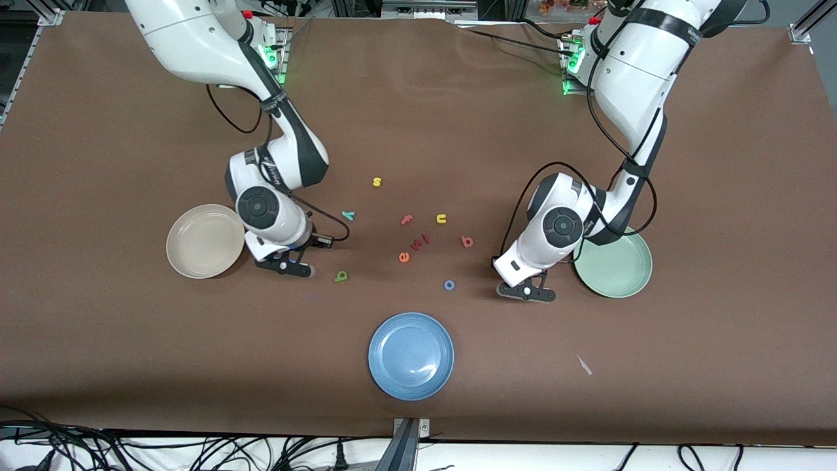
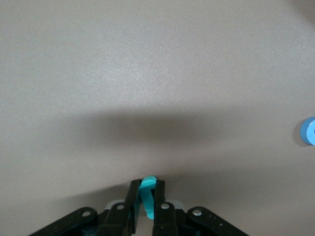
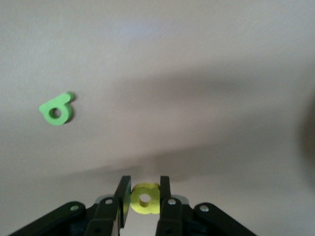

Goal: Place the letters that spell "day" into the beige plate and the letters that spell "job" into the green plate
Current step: 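Drop the yellow a on the beige plate while the left drops r on green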

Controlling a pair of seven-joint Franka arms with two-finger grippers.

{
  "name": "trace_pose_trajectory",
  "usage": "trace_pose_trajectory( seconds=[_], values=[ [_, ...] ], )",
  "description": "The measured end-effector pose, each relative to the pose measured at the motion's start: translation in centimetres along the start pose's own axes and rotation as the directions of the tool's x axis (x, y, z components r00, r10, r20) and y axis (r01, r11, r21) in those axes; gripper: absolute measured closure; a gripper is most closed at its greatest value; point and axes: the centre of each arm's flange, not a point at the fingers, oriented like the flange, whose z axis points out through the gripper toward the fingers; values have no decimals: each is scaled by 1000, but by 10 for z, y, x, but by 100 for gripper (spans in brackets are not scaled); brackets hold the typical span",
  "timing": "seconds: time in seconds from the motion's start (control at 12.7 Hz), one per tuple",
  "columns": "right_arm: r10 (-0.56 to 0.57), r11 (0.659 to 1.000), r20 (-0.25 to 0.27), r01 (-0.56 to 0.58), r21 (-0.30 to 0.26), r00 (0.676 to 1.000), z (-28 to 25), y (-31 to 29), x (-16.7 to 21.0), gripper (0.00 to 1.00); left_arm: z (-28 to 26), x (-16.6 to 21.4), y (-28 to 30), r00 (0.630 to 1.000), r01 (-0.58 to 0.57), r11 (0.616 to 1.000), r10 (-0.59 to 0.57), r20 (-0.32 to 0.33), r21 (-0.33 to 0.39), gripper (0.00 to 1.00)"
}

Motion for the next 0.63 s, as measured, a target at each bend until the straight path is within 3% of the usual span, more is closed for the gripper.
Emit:
trace_pose_trajectory(
  seconds=[0.31, 0.63],
  values=[
    [-160, 985, 5, 160, -65, 987, -14, 101, 38, 73, -37, 11, -13, 999, 20, 1000, -20, 31, 16, 88],
    [-239, 965, 48, 243, -101, 970, -4, 187, 55, 73, -125, 14, -91, 989, 84, 994, -91, 112, 65, 88]
  ],
)
